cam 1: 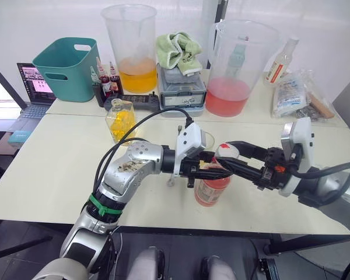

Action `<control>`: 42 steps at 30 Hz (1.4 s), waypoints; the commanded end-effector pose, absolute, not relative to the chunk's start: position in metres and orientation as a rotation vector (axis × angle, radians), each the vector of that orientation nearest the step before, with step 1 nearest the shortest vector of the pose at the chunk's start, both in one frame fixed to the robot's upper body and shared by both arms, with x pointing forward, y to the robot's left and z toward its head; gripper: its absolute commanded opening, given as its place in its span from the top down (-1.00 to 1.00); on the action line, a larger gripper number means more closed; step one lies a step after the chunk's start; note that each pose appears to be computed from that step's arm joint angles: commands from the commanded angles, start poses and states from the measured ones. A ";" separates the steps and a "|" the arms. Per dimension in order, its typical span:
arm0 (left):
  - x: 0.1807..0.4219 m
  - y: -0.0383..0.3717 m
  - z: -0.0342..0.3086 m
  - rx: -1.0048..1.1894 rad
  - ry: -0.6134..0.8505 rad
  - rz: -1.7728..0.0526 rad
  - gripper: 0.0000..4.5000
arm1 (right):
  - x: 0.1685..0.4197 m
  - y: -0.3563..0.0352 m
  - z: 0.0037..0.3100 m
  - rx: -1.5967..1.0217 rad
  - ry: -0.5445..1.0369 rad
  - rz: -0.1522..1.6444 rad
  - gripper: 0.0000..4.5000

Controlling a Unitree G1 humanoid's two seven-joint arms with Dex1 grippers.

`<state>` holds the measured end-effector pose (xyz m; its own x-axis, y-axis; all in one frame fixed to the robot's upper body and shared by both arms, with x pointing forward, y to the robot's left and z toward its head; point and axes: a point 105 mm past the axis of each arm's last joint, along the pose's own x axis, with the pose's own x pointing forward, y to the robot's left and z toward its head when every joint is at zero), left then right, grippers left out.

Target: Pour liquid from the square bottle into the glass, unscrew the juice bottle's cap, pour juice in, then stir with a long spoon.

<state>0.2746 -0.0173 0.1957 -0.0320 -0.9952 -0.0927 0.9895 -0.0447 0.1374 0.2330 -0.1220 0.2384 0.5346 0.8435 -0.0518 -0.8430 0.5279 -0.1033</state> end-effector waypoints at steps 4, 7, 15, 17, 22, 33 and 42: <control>0.267 -0.020 0.179 0.186 0.040 -1.648 0.33 | 0.233 -0.115 0.239 -0.276 -0.015 1.267 0.25; 0.266 -0.018 0.180 0.194 0.038 -1.636 0.33 | 0.241 -0.118 0.239 -0.378 -0.018 1.436 0.25; 0.261 -0.013 0.177 0.220 0.043 -1.623 0.33 | 0.267 -0.124 0.238 -0.533 0.049 1.716 0.25; 0.260 -0.013 0.177 0.223 0.042 -1.621 0.33 | 0.271 -0.123 0.243 -0.531 0.055 1.748 0.25; 0.259 -0.014 0.177 0.209 0.050 -1.625 0.33 | 0.272 -0.124 0.260 -0.482 0.090 1.754 -0.51; 0.261 -0.019 0.176 0.192 0.051 -1.649 0.33 | 0.242 -0.133 0.281 -0.279 -0.015 1.489 -0.99; 0.260 -0.025 0.176 0.190 0.040 -1.678 0.33 | 0.232 -0.130 0.262 -0.209 -0.019 1.206 -0.99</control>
